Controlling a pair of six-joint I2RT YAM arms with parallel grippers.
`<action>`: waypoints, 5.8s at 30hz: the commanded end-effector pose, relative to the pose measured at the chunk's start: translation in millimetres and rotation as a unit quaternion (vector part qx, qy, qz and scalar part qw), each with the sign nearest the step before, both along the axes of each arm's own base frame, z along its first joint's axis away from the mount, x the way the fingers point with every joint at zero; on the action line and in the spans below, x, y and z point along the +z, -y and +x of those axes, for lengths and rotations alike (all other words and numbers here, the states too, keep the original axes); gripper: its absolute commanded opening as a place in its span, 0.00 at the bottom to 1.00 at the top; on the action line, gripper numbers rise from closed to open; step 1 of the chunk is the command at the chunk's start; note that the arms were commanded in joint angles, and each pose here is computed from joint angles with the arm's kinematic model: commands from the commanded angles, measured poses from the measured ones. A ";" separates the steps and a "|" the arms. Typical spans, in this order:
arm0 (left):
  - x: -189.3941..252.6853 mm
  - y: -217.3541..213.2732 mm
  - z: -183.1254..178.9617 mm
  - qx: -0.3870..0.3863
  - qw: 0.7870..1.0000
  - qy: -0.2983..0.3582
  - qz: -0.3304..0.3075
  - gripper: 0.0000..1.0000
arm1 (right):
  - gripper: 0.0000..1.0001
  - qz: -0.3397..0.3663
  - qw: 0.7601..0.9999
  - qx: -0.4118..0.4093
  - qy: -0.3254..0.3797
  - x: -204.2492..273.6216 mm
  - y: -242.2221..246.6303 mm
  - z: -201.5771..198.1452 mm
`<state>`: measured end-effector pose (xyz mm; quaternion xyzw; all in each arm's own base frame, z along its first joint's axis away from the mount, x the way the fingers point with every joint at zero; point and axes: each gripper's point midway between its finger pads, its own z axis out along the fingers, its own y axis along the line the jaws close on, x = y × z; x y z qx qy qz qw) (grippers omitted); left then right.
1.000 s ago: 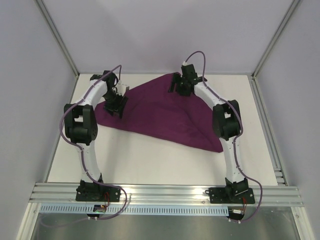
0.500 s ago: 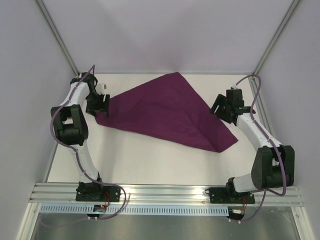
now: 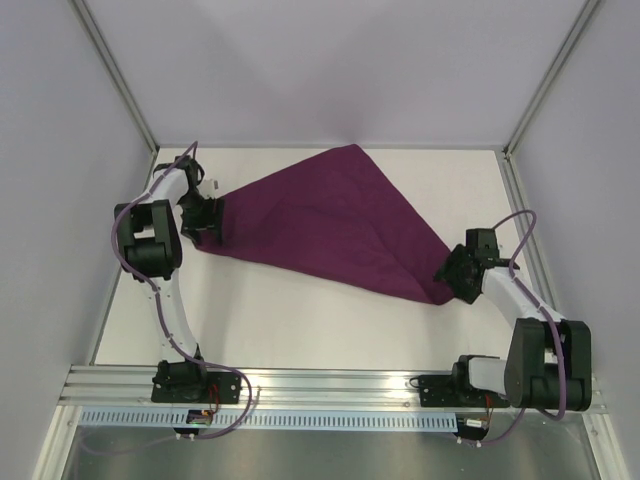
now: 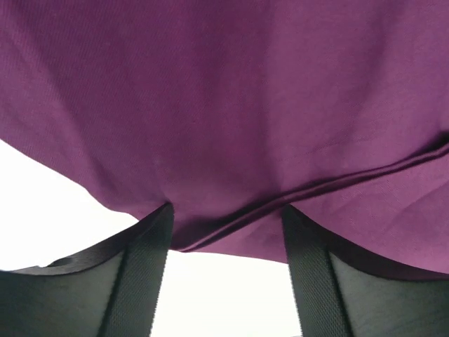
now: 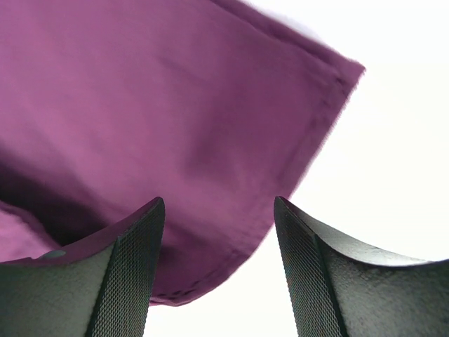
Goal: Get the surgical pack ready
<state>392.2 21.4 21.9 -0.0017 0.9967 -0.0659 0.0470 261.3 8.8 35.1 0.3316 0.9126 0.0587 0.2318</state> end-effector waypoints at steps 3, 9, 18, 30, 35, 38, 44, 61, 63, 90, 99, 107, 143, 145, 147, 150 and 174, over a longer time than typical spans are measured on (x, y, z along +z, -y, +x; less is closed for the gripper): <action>-9.3 8.0 3.3 0.008 1.000 -0.008 -0.025 0.62 | 0.66 0.008 0.999 -0.033 -0.001 -14.2 4.4 -1.7; -10.3 11.0 3.5 0.005 0.999 -0.009 -0.035 0.33 | 0.51 0.033 0.999 -0.036 -0.005 -31.0 3.8 4.6; -12.1 1.1 -21.3 -0.023 0.999 -0.024 -0.020 0.00 | 0.11 0.047 0.998 -0.040 0.007 -34.8 14.6 23.7; -4.9 -11.2 -89.8 -0.040 0.999 -0.036 0.008 0.00 | 0.20 0.032 0.999 0.000 0.010 -15.3 29.0 71.2; 17.2 -18.8 -80.1 -0.031 0.999 -0.001 0.033 0.00 | 0.46 -0.002 0.999 0.011 0.031 12.0 36.4 75.0; 47.8 -19.3 -63.3 -0.025 0.998 0.048 0.037 0.13 | 0.48 -0.032 0.997 0.030 0.056 43.5 32.6 82.1; 107.1 9.9 -39.2 -0.079 0.986 0.138 0.041 0.30 | 0.62 -0.142 0.971 0.147 0.126 105.6 -34.8 95.7; 32.4 122.2 -55.1 -0.228 0.973 0.027 -0.021 0.31 | 0.00 0.008 0.954 0.299 0.035 0.2 -191.2 102.2; 15.2 122.7 -58.5 -0.223 0.975 -0.002 -0.023 0.31 | 0.00 0.001 0.957 0.288 0.025 -12.0 -188.1 101.4; 14.2 145.3 -17.7 -0.204 0.978 0.012 -0.048 0.31 | 0.00 -0.021 0.950 0.306 0.057 16.6 -206.5 135.8; 3.1 185.3 -13.2 -0.249 0.965 0.006 -0.080 0.31 | 0.01 0.016 0.939 0.340 0.053 10.3 -248.2 137.4; -9.9 178.1 -17.1 -0.241 0.968 -0.014 -0.061 0.31 | 0.01 -0.011 0.945 0.326 0.021 -6.4 -231.5 129.6; -7.4 129.3 -83.8 -0.248 0.966 -0.055 -0.037 0.31 | 0.02 -0.006 0.955 0.297 0.021 -3.5 -178.2 63.6; 5.2 122.5 -78.8 -0.235 0.970 -0.035 -0.041 0.31 | 0.04 -0.026 0.955 0.291 0.043 17.5 -172.8 71.9; 22.8 114.5 -71.5 -0.219 0.975 -0.005 -0.039 0.31 | 0.05 -0.034 0.954 0.294 0.058 35.0 -171.6 76.4; 50.0 91.0 -56.5 -0.165 0.984 0.048 -0.036 0.31 | 0.06 -0.038 0.951 0.292 0.090 61.6 -168.9 82.4; 10.6 -81.4 -26.8 0.216 0.975 0.050 0.031 0.73 | 0.07 -0.055 0.964 0.239 0.101 77.6 -118.2 72.1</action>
